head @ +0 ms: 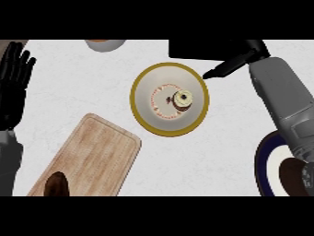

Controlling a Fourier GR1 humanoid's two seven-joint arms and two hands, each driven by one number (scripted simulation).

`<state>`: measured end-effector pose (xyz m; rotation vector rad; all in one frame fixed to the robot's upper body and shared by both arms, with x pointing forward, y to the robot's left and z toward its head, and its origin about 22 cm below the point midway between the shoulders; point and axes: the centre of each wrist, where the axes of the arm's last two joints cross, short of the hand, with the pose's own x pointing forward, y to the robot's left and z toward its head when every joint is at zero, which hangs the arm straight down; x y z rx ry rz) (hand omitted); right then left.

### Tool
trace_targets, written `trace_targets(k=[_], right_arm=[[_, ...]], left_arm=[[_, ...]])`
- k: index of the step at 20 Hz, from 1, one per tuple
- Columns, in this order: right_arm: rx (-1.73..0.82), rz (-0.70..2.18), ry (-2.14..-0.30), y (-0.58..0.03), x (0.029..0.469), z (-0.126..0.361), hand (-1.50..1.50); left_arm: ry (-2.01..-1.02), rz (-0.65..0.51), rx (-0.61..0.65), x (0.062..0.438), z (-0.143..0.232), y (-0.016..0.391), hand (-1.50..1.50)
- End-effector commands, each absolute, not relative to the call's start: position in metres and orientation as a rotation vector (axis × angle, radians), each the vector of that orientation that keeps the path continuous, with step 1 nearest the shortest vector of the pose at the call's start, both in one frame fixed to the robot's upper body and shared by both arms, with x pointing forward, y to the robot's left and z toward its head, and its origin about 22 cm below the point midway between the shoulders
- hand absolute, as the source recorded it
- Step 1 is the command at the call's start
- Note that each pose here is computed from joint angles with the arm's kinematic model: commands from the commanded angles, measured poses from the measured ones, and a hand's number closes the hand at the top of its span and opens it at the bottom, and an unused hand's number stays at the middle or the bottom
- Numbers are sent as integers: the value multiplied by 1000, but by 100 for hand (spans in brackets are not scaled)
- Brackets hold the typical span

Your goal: Pick the cupcake from the plate and place it in the bowl

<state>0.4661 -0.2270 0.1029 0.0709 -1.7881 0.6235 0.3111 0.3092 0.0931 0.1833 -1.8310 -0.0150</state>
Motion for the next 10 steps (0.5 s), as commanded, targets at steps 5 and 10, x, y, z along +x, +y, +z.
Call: trace_targets(k=[5,10], right_arm=[[86,500,-1815,-322,454,122,-150],[100,496,-1816,-365,442,130,-150]], left_arm=[[-1858,-28,161,321,102,298,0],[-1844,-37,146,318,102,297,0]])
